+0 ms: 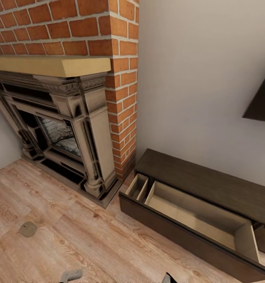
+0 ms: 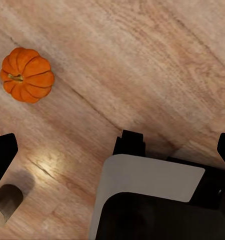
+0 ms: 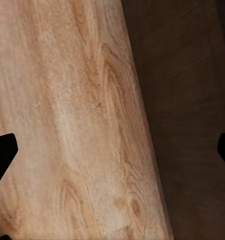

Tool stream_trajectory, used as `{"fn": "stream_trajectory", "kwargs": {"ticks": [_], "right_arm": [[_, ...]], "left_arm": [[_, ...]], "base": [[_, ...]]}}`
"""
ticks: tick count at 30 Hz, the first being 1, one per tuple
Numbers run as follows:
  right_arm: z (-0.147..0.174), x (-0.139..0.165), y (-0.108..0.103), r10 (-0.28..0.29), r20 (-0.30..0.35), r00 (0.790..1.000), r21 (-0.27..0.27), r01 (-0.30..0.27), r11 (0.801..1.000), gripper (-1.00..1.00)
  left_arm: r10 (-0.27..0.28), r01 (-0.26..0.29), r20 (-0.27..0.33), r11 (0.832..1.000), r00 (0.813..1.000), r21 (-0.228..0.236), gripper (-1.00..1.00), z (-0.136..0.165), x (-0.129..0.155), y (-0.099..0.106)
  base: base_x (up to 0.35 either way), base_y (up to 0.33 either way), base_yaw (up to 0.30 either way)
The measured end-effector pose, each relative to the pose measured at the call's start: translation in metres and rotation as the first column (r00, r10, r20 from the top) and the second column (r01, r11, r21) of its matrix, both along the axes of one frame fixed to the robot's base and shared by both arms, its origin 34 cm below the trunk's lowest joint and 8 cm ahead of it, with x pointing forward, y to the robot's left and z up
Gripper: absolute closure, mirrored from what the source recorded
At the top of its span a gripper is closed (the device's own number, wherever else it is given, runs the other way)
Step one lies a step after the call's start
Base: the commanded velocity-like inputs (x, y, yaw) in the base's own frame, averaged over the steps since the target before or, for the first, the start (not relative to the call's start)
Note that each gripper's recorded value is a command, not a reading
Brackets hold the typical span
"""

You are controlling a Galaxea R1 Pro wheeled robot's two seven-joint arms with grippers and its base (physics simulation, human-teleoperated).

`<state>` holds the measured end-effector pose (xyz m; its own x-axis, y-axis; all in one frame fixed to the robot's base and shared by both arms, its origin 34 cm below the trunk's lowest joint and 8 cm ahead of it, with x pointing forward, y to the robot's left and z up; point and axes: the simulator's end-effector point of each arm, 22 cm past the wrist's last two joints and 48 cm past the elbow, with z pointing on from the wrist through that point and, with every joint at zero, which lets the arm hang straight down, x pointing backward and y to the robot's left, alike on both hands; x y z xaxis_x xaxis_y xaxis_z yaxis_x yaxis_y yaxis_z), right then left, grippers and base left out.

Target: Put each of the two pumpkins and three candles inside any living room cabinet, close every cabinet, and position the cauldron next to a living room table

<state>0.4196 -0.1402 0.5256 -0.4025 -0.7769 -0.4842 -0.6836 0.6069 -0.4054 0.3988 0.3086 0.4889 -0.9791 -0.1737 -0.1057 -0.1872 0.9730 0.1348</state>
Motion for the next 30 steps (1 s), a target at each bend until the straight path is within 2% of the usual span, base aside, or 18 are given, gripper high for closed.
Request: {"fn": "stream_trajectory", "kwargs": {"ticks": [18, 30], "right_arm": [[-0.008, -0.012, 0.001, 0.001, -0.032, 0.999, 0.001, -0.001, 1.0, -1.0], [-0.013, -0.018, 0.001, 0.001, -0.05, 0.999, 0.001, -0.001, 1.0, -1.0]], "left_arm": [[-0.001, 0.001, -0.028, 1.0, 1.0, 0.0, -1.0, -0.007, -0.011, -0.001], [-0.004, 0.003, -0.045, 1.0, 0.999, -0.009, -1.0, -0.012, -0.017, -0.007]], "base": [[-0.008, 0.0, 0.131], [-0.298, 0.0, 0.175]]}}
